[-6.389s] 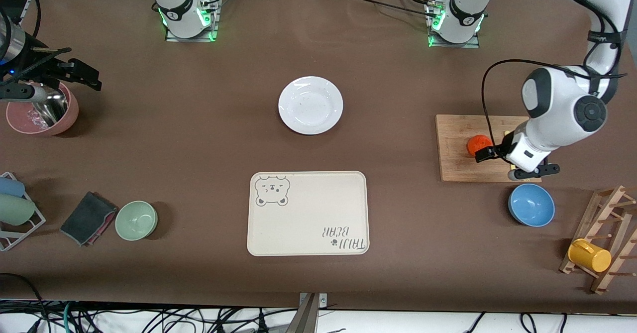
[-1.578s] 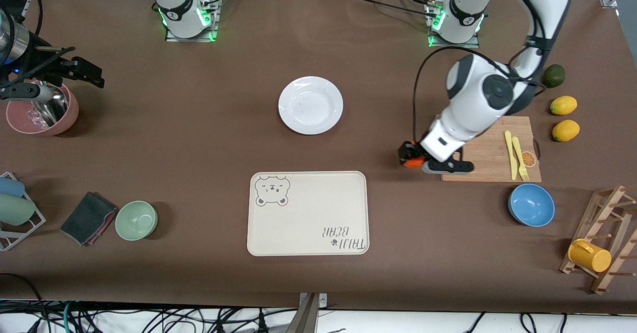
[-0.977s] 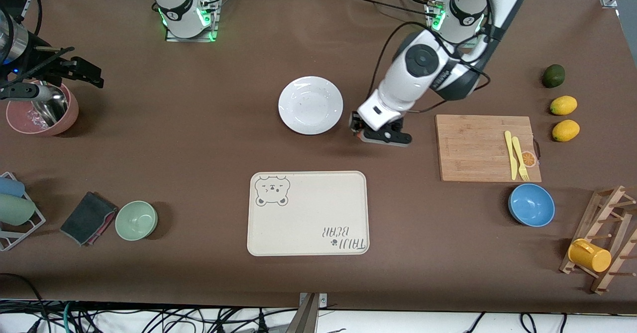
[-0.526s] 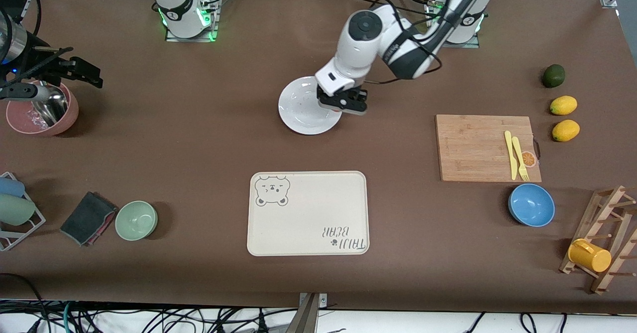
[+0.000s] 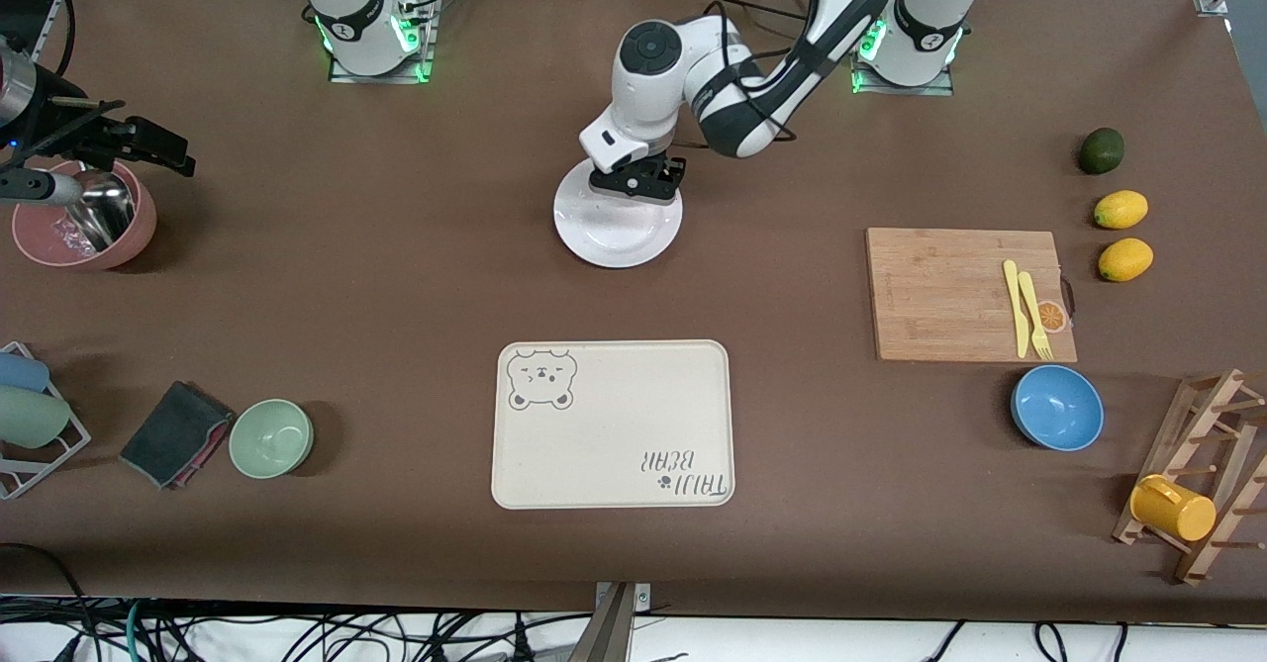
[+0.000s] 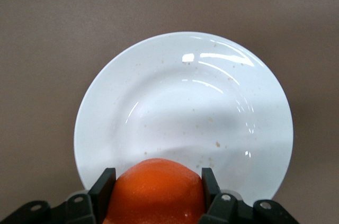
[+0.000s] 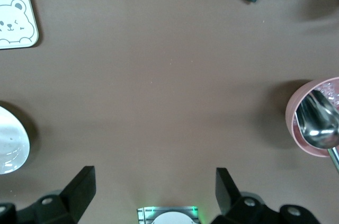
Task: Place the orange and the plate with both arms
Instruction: 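Carry the orange with the left gripper over the white plate, then release the orange onto the plate while the right gripper reaches toward it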
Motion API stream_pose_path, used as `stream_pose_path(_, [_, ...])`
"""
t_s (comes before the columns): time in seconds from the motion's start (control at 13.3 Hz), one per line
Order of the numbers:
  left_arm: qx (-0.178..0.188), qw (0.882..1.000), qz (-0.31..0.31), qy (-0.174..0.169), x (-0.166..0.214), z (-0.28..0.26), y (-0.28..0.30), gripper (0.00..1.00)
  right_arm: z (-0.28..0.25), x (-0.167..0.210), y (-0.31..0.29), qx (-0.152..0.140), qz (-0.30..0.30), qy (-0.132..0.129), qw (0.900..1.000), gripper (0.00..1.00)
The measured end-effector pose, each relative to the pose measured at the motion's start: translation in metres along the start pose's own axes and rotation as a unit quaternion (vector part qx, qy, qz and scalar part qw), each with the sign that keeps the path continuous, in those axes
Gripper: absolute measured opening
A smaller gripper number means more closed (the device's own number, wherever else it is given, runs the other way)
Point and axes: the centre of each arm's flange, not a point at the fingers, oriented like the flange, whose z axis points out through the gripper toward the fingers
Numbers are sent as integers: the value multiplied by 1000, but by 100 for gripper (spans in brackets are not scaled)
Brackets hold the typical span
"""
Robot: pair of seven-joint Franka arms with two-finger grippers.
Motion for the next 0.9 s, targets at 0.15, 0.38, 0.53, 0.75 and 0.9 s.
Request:
stream_pose_path(0.15, [-6,1000,-6,-3,13,15,8,69,3,0,0,0,0,-6,1000,100])
stream_pose_path(0.38, [-14,1000,-24,-8,31,27,9,69,15,6,-2,0,-2,-24,1000,100])
stream_pose_path(0.53, [-14,999,-40,-8,35,30,9,76,26,12,-4,0,-3,-36,999,100])
stream_pose_path(0.75, [-9,999,-42,3,36,30,10,100,31,16,-6,0,-5,-40,999,100])
stream_pose_path(0.9, [-10,999,-44,6,39,27,10,100,36,19,-10,6,-8,-50,999,100])
